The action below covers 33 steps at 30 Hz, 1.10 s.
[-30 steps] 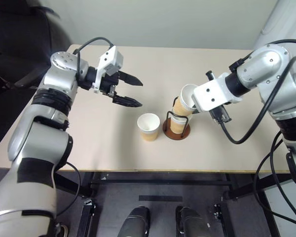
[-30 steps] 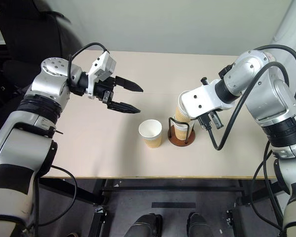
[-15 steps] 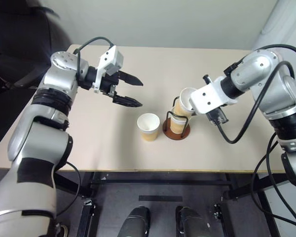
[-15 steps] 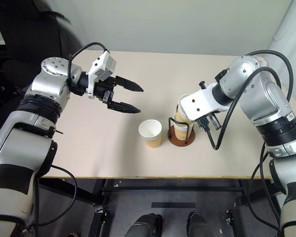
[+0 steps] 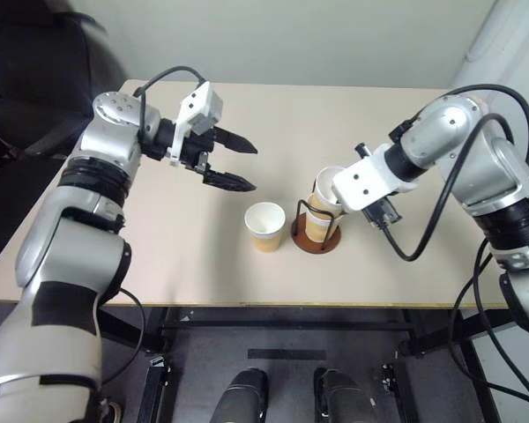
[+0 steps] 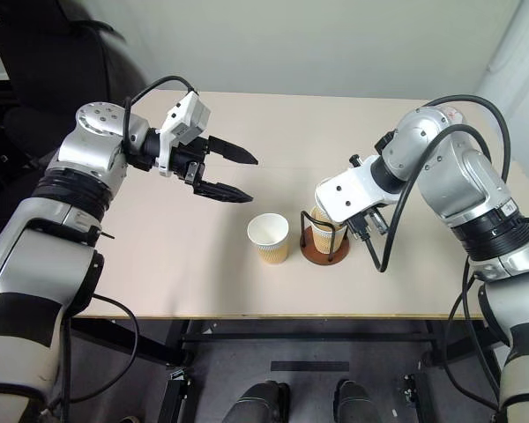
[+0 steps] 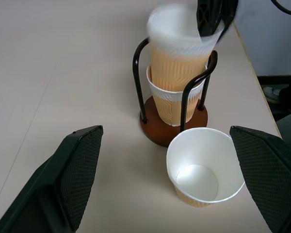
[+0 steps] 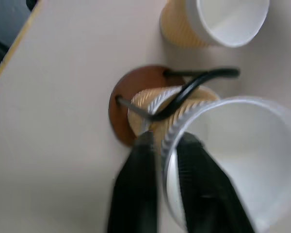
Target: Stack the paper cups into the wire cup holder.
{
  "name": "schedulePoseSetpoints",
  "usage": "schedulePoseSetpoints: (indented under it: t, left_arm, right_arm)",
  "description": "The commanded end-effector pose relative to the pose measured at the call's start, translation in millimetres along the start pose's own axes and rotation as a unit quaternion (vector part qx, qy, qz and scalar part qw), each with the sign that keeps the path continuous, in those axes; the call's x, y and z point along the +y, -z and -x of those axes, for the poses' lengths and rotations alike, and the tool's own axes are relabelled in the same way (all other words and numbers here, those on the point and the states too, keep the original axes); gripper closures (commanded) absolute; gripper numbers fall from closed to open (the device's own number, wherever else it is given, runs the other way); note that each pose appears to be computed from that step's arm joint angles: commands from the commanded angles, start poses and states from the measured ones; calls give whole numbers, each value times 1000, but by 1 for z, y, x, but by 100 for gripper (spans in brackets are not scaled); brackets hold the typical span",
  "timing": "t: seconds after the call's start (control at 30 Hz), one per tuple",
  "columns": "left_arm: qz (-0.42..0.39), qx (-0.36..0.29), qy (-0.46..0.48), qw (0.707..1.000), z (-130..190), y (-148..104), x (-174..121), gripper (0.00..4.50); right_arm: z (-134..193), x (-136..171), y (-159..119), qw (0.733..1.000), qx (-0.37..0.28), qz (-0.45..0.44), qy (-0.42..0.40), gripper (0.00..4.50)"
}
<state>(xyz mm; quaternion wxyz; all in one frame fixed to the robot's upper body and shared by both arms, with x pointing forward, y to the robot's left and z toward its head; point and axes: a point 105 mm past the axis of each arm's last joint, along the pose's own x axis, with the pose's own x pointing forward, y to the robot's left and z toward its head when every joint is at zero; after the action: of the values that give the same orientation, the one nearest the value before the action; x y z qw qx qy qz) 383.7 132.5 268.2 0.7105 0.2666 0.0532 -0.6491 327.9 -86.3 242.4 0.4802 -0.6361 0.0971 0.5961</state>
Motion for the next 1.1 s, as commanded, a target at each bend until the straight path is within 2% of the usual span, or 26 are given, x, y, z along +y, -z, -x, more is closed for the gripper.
schedulePoseSetpoints:
  t: [0.03,0.2,0.4,0.53,0.67,0.9,1.1]
  left_arm:
    - [-30,-7,13,999,3,-16,-1,0]
    - [-26,-8,13,1000,3,-16,-1,0]
    - [-7,-45,2,999,3,-24,3,0]
    - [-9,3,8,1000,6,-8,-2,0]
    - [-35,4,25,999,5,-14,-10,0]
    - [-129,64,46,988,-10,-17,-10,0]
    - [-221,161,57,960,-22,-11,-5,0]
  right_arm:
    - [15,-11,-17,999,-32,-5,28,259]
    - [20,-17,-24,995,-71,-45,50,84]
    - [48,-21,-26,975,-134,-134,119,84]
    - [73,-12,-32,953,-183,-196,144,84]
    - [89,2,-36,934,-213,-251,140,84]
    - [98,11,-27,926,-197,-283,154,84]
    - [101,15,-15,923,-178,-297,167,84]
